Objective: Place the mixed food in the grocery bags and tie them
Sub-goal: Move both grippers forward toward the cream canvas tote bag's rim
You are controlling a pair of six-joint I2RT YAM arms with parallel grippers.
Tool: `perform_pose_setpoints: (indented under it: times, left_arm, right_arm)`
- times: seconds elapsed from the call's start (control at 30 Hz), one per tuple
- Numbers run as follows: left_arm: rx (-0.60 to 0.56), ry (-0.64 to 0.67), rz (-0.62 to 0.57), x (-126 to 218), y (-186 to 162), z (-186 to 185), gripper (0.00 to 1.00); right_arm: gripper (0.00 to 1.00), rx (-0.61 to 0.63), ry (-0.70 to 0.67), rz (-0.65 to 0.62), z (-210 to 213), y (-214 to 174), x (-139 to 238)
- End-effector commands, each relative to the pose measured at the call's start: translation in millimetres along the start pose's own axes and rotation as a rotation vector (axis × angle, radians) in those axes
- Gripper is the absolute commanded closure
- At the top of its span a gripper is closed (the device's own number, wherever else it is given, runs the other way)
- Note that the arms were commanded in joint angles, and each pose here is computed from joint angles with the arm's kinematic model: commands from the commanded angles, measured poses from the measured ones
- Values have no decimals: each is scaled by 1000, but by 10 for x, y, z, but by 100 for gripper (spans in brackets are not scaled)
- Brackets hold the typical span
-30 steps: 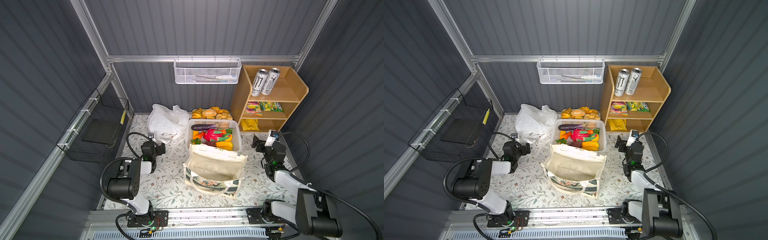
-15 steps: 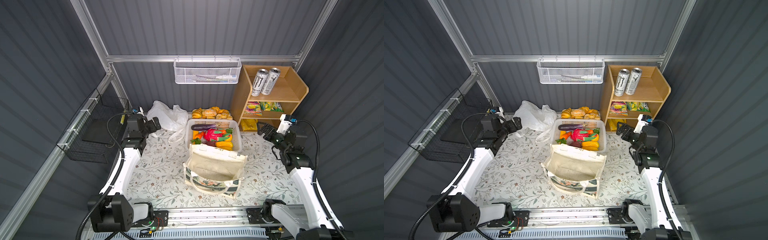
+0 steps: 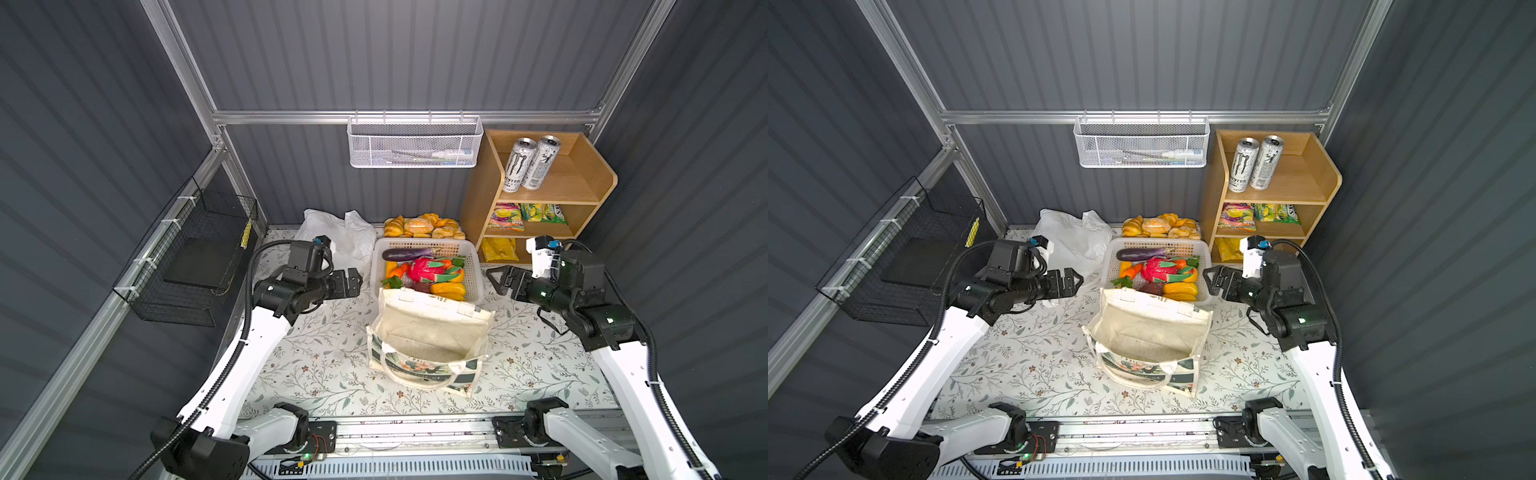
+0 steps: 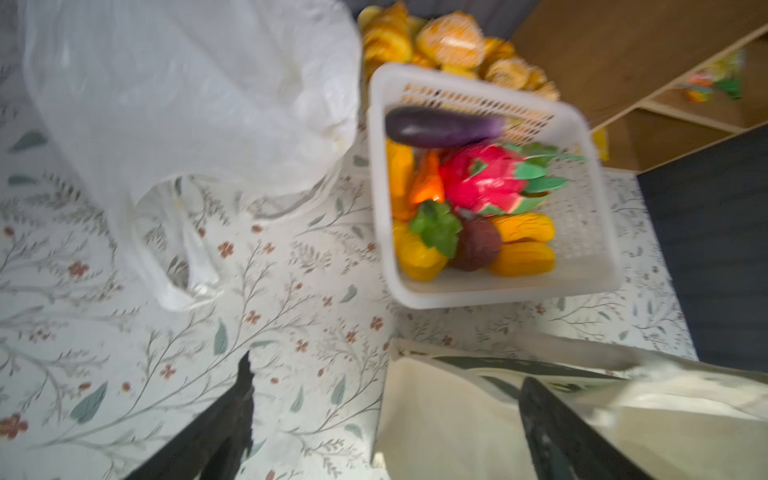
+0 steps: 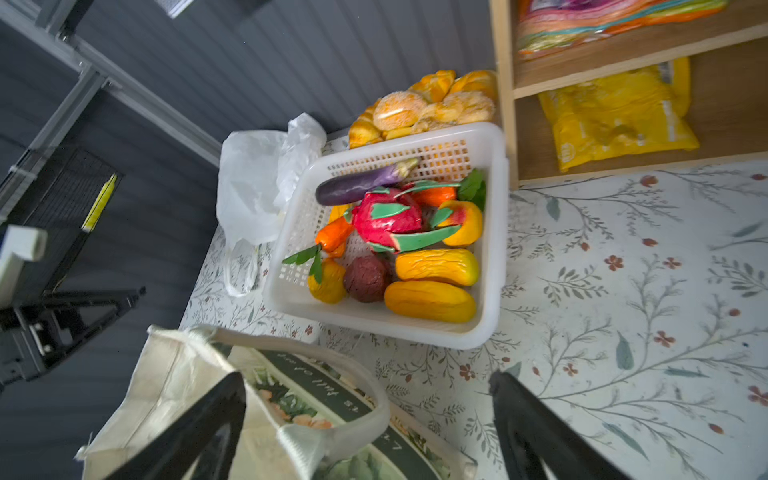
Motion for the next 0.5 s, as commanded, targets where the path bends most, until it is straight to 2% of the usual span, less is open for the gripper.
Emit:
perform_pose_setpoints:
  times: [0.0, 0.1, 0.23, 0.33, 0.47]
  left_arm:
    - [-82, -6, 27, 96, 79, -336, 0]
    - [-211, 39, 98, 10, 12, -631, 0]
    - [-378, 171, 199, -102, -206, -857, 0]
    - [-414, 217, 235, -103, -343, -890, 0]
    - [-386, 212, 217, -8, -423, -846, 0]
  right_arm:
    - [8, 121, -43, 88, 128, -40, -3]
    - [8, 197, -42, 132, 214, -58, -61]
    - [8, 278, -11, 210, 326, -118, -142]
    - [8, 349, 15, 263, 439, -189, -176]
    - [7, 426, 28, 310, 538, -277, -231]
Point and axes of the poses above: each gripper's point midway between its finger pads, its own x axis back along the fingers, its own z axis along the line the jaws close on, y = z × x, the point moved 9 cm from there along x, back along the fingers, and after that the axes turned 2 degrees about x, right-handed, at the moved point
